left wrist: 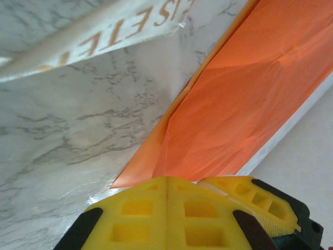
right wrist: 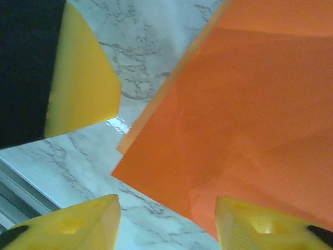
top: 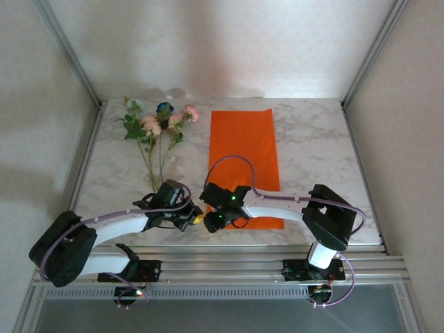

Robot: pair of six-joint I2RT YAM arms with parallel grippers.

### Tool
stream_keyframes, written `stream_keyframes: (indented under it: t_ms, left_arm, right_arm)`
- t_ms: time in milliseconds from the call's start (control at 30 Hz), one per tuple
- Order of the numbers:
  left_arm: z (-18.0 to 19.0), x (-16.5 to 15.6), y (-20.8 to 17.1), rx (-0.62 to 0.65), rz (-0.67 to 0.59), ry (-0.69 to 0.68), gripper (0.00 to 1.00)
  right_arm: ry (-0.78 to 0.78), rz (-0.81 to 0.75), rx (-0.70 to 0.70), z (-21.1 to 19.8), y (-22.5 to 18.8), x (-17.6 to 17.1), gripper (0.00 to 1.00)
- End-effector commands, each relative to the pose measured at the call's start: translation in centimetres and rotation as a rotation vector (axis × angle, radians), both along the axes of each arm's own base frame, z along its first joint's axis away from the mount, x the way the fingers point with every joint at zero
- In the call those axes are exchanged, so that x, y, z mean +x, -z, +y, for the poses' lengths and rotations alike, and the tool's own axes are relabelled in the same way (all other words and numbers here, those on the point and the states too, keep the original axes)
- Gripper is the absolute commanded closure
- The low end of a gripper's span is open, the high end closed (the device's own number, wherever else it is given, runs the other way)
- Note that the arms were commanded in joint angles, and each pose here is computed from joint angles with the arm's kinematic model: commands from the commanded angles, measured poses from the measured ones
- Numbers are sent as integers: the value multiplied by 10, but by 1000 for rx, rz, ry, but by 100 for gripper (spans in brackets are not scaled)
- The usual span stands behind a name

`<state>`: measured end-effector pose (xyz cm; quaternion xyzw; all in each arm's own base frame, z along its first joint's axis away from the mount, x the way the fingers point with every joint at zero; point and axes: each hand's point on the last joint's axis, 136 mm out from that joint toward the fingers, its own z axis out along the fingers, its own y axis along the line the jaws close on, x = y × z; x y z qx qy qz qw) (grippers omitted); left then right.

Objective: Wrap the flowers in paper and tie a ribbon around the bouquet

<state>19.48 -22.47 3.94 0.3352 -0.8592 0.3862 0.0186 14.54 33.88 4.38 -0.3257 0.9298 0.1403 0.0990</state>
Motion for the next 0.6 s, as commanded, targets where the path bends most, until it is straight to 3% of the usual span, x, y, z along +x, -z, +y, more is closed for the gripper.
stream_keyframes:
  t_ms: [0, 167, 400, 567]
  left_arm:
    - [10, -9, 16, 12, 45, -60, 100]
    - [16, -9, 20, 34, 45, -83, 100]
    - [16, -9, 20, 33, 40, -89, 100]
    - [15, -8, 18, 32, 35, -84, 100]
  right_arm:
    - [-6, -31, -26, -1, 1, 1, 40]
    - [18, -73, -119, -5, 12, 12, 33]
    - [34, -53, -156, -3, 29, 13, 33]
    - [54, -15, -155, -5, 37, 10, 54]
